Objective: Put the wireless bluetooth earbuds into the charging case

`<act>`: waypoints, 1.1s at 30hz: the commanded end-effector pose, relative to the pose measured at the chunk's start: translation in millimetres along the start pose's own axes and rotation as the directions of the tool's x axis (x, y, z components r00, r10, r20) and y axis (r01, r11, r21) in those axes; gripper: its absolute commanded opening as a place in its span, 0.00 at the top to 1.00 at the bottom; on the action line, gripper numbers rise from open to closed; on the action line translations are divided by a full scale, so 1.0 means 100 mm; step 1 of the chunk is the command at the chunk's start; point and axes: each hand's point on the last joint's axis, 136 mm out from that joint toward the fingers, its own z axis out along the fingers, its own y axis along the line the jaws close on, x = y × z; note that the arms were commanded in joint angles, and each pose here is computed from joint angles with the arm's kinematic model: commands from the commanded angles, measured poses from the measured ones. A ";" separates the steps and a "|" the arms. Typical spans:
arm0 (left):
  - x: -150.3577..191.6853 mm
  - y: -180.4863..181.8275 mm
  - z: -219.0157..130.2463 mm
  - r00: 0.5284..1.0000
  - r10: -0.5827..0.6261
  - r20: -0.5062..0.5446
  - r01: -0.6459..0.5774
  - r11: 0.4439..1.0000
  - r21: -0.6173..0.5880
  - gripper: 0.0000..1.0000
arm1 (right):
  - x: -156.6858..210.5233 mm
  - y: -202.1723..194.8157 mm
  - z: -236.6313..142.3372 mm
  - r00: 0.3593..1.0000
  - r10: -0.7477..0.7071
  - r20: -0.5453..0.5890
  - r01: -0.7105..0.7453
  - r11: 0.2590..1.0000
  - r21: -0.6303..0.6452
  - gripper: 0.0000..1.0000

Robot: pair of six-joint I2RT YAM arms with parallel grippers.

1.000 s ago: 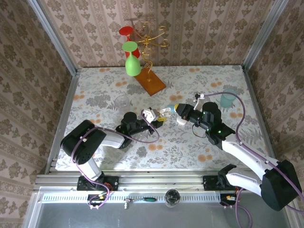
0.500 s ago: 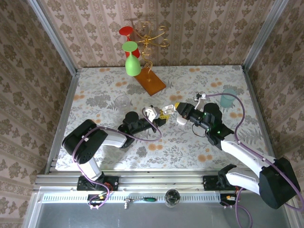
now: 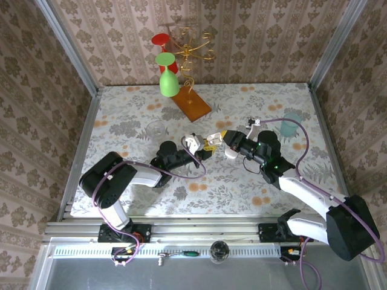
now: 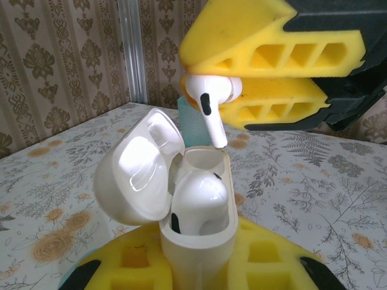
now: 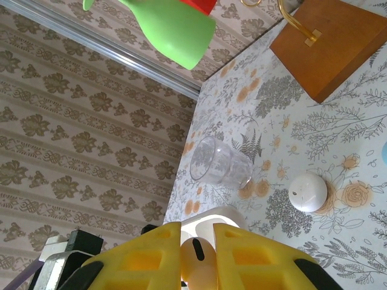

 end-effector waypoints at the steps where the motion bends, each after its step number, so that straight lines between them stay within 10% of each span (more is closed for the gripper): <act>1: -0.20 -0.06 0.05 0.998 0.005 0.062 -0.007 0.999 0.035 1.00 | -0.01 -0.07 0.02 1.000 0.004 0.015 -0.004 1.000 0.005 0.82; 10: -0.25 -0.02 0.04 0.997 -0.001 0.073 0.000 1.000 0.014 1.00 | 0.06 -0.21 0.04 1.000 0.000 -0.001 0.000 0.999 0.047 0.79; 20: -0.18 0.02 0.06 0.999 -0.014 0.047 0.014 1.000 0.008 1.00 | 0.03 -0.22 -0.07 0.999 -0.038 -0.002 0.038 0.995 0.088 0.55; 33: -0.06 0.06 0.07 1.000 -0.011 0.003 0.011 1.000 0.003 1.00 | 0.07 -0.10 -0.09 0.997 -0.064 -0.051 0.065 0.997 0.038 0.72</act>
